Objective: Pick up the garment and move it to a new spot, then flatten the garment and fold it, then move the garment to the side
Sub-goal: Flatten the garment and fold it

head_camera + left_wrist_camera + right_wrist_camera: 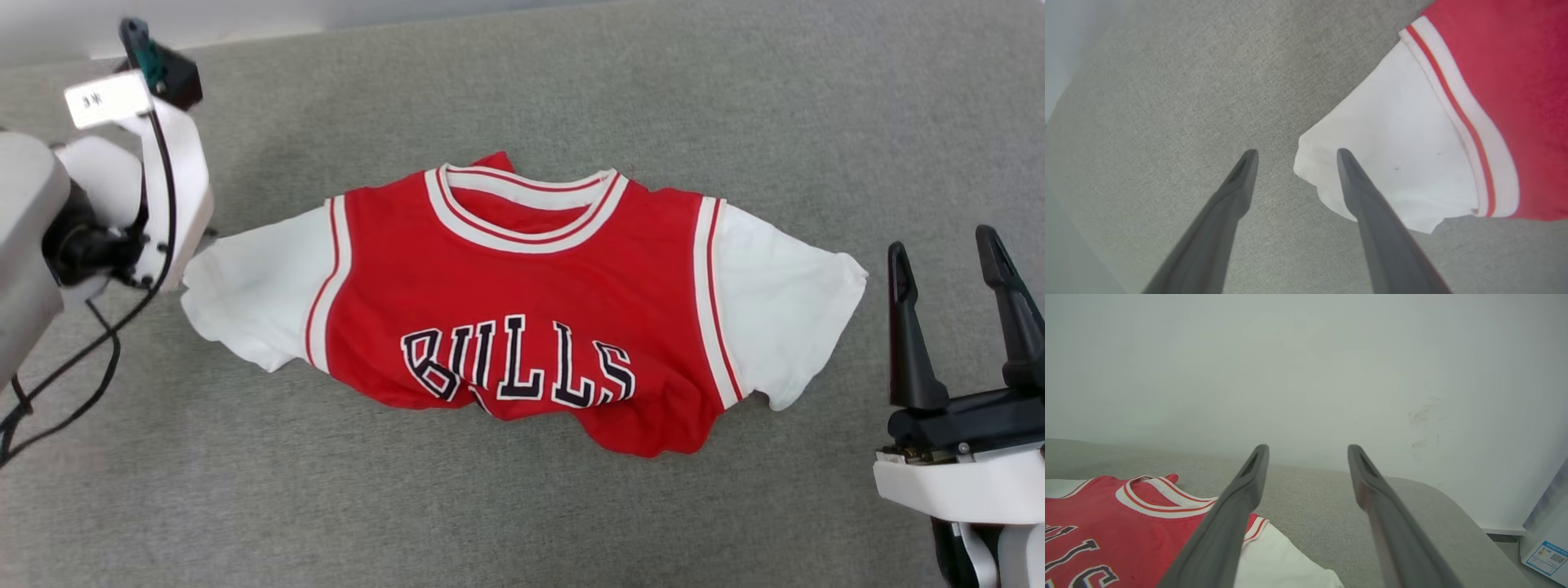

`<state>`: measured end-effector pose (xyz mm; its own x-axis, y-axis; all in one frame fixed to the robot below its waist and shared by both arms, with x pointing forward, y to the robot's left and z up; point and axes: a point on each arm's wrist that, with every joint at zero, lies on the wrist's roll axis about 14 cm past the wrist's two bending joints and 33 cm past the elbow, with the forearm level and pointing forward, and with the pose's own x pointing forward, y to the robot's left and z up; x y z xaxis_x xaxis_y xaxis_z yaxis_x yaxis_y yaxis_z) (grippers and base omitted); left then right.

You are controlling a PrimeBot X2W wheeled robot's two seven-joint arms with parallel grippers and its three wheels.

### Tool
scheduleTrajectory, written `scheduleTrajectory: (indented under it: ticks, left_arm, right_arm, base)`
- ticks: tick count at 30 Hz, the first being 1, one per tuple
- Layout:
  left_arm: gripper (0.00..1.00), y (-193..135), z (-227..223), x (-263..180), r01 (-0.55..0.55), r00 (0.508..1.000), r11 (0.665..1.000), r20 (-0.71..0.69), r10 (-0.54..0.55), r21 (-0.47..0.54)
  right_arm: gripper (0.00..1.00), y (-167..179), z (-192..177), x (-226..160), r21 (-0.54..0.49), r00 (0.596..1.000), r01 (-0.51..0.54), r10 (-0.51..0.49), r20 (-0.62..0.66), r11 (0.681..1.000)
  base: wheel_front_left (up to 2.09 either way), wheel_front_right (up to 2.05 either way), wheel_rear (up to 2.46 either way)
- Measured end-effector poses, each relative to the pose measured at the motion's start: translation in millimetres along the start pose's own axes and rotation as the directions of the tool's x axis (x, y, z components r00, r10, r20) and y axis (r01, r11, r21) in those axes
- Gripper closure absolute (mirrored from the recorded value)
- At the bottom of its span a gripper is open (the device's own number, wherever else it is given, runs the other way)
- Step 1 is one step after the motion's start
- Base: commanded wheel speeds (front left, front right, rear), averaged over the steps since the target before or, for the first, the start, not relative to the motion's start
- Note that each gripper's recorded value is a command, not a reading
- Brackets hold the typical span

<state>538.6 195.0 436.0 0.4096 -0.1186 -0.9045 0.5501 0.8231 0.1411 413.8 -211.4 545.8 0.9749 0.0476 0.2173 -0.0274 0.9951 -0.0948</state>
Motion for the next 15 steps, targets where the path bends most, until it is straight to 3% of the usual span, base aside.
scheduleTrajectory:
  ticks: [10,11,12,15]
  left_arm:
    - [0.00,-16.3,-48.5,50.6,0.059,0.982,0.998,-0.176,-0.063,-0.029]
    - [0.21,-18.2,-49.4,51.6,0.067,0.982,0.997,-0.173,-0.072,-0.038]
    - [0.95,-19.2,-49.8,51.4,0.069,0.983,0.997,-0.167,-0.075,-0.041]
    - [1.00,-20.1,-48.8,46.8,0.066,0.989,0.997,-0.132,-0.070,-0.036]
  right_arm:
    - [0.00,-9.9,-11.3,5.1,-0.019,0.999,0.026,-0.026,-0.025,0.999]
    - [0.00,-10.4,-10.7,6.0,-0.020,0.999,0.027,-0.027,-0.023,0.999]
    - [0.00,-10.6,-9.8,6.8,-0.022,0.999,0.027,-0.027,-0.019,0.999]
    - [0.00,-12.0,-3.7,8.6,-0.047,1.000,0.015,-0.015,-0.003,0.999]
  base:
    - [0.00,0.00,0.00]
    - [0.00,0.00,0.00]
    - [0.00,0.00,0.00]
    - [0.00,0.00,0.00]
